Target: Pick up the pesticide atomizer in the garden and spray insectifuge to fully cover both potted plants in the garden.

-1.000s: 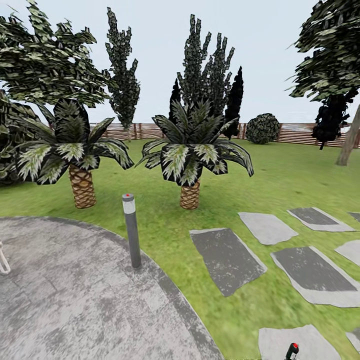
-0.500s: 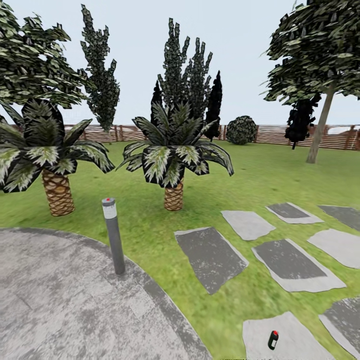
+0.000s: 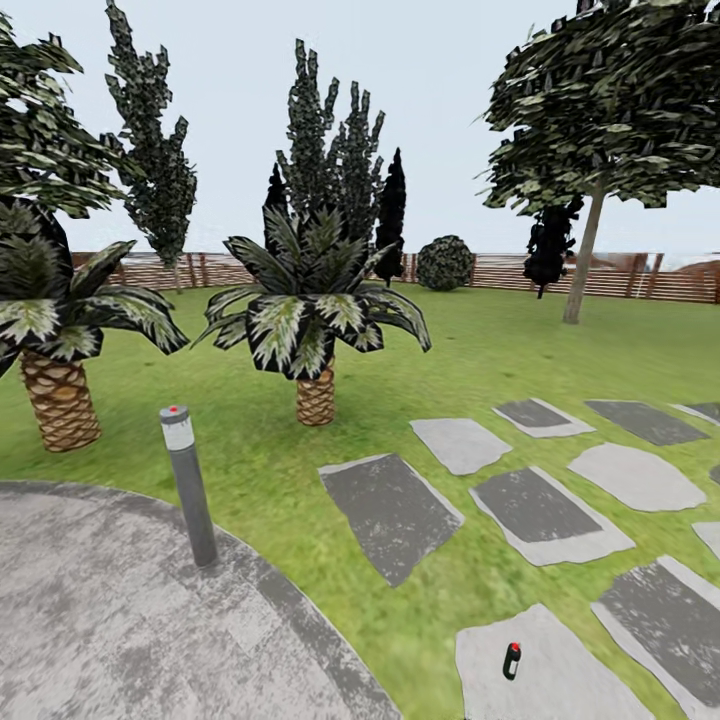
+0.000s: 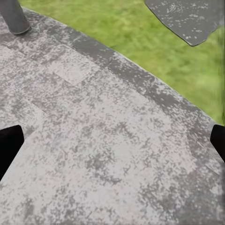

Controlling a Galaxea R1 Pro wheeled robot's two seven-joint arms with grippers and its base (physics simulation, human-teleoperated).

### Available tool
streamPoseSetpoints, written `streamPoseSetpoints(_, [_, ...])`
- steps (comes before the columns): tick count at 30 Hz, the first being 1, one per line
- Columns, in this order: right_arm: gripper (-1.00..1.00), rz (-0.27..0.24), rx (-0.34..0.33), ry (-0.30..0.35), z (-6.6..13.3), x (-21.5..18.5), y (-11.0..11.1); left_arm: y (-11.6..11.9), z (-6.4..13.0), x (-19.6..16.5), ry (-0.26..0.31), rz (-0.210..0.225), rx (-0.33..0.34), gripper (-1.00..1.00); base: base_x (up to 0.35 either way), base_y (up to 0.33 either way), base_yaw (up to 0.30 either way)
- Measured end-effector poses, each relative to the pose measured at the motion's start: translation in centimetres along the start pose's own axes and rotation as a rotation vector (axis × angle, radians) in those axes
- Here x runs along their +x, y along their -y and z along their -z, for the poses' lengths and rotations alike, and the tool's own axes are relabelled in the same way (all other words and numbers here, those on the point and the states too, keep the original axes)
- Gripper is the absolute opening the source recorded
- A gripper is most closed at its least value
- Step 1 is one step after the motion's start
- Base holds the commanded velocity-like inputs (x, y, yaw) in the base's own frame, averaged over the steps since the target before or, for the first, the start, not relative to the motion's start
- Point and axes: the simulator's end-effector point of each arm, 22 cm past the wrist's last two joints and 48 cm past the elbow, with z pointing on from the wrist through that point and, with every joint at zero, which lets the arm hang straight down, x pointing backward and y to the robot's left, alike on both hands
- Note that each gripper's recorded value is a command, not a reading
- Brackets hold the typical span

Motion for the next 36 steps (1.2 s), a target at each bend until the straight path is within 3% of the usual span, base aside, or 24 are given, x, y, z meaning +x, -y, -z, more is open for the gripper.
streamPoseSetpoints(36, [1.0,0.0,-0.002,0.017,0.07,-0.67,-0.08,-0.1,-0.01,-0.76,0.018,0.001,-0.003,1.0,0.0,0.0,-0.223])
